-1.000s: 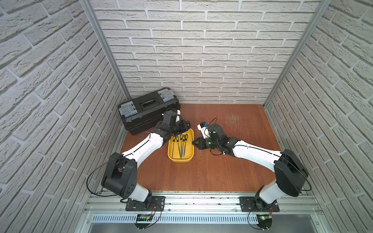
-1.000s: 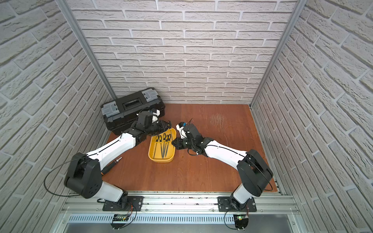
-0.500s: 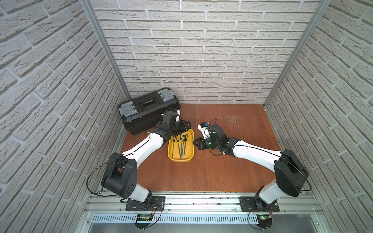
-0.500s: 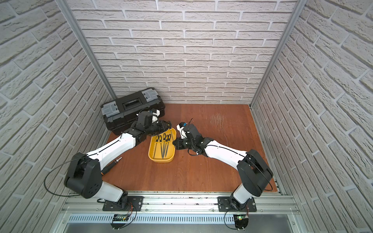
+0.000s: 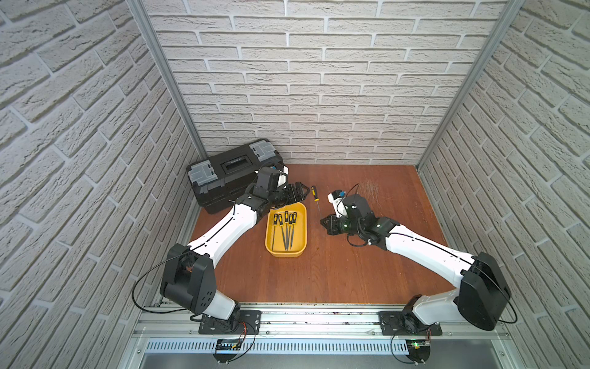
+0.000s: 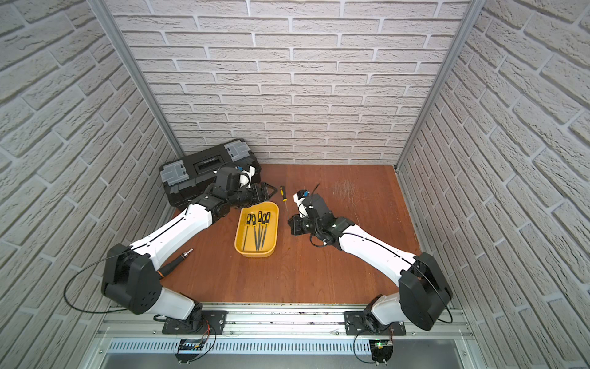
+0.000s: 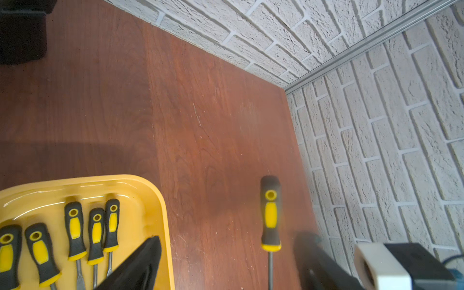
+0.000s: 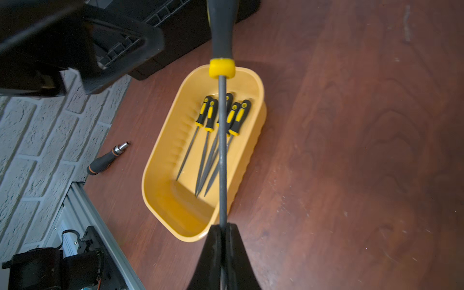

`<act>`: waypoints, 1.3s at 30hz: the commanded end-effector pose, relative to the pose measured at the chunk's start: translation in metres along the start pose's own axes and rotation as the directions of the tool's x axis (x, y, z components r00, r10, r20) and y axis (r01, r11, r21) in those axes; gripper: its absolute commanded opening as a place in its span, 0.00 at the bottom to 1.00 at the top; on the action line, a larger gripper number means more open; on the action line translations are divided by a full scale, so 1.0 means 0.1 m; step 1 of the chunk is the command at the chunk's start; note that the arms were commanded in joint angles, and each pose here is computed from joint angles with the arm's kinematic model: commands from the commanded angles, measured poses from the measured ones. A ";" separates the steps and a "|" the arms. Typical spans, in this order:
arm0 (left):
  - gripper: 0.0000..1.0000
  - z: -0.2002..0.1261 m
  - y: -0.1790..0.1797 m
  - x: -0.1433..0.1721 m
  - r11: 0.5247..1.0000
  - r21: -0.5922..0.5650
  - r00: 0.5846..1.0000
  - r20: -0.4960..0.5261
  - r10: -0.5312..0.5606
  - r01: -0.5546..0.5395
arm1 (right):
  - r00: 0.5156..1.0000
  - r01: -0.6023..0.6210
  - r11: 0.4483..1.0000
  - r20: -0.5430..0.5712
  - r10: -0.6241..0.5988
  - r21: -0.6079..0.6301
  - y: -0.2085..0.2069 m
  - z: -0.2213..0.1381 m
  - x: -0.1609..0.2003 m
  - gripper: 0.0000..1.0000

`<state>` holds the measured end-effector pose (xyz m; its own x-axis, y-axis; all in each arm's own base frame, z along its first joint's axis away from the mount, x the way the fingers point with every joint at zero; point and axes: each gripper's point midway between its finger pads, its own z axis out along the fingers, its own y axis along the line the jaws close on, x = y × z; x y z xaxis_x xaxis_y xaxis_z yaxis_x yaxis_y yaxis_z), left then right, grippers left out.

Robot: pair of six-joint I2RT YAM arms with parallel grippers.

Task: Take the file tool out of the storage box
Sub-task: Place the file tool at the center of the board.

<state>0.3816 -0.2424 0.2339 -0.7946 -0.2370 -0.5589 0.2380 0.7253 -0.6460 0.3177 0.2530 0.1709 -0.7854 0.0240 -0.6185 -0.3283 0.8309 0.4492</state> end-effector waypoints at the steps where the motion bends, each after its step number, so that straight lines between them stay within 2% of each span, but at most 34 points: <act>1: 0.93 -0.11 0.06 0.05 0.996 -0.052 0.996 -0.059 0.068 -0.071 | 1.000 0.018 0.991 -0.008 -0.017 0.135 -0.41 -0.18 0.11 0.03; 4: 0.98 -0.15 0.10 0.10 0.992 -0.077 0.992 -0.086 0.089 -0.095 | 1.000 -0.002 0.973 -0.006 0.004 0.229 -0.76 -0.36 0.17 0.03; 7: 0.98 -0.16 0.15 0.16 0.989 -0.097 0.989 -0.113 0.097 -0.108 | 1.000 0.004 0.915 -0.018 0.003 0.403 -1.18 -0.62 0.26 0.03; 9: 0.98 -0.15 0.18 0.20 0.989 -0.099 0.987 -0.129 0.100 -0.113 | 0.999 -0.006 0.887 -0.027 0.020 0.462 -1.37 -0.73 0.32 0.03; 14: 0.98 -0.12 0.21 0.26 0.989 -0.091 0.984 -0.147 0.103 -0.117 | 0.998 -0.022 0.857 -0.036 0.047 0.515 -1.61 -0.83 0.41 0.03; 19: 0.98 -0.09 0.21 0.35 0.989 -0.079 0.981 -0.159 0.108 -0.122 | 0.992 -0.008 0.827 -0.099 0.077 0.563 -1.86 -0.82 0.55 0.03; 25: 0.99 -0.10 0.27 0.44 0.983 -0.108 0.976 -0.171 0.131 -0.151 | 0.987 -0.026 0.786 -0.109 0.118 0.618 -2.12 -0.79 0.65 0.03; 31: 0.99 -0.12 0.35 0.53 0.974 -0.134 0.968 -0.197 0.154 -0.183 | 0.978 -0.044 0.794 -0.136 0.158 0.606 -2.23 -0.73 0.67 0.03; 39: 0.99 -0.11 0.47 0.65 0.968 -0.165 0.961 -0.236 0.146 -0.188 | 0.952 -0.028 0.809 -0.231 0.201 0.587 -2.34 -0.54 0.76 0.03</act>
<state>0.3408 -0.2205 0.1735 -0.8677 0.0099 -0.4970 0.2726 0.8455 -0.4591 0.2946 0.0270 0.0495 -0.9391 0.0810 -0.3339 0.0903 0.9958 -0.0124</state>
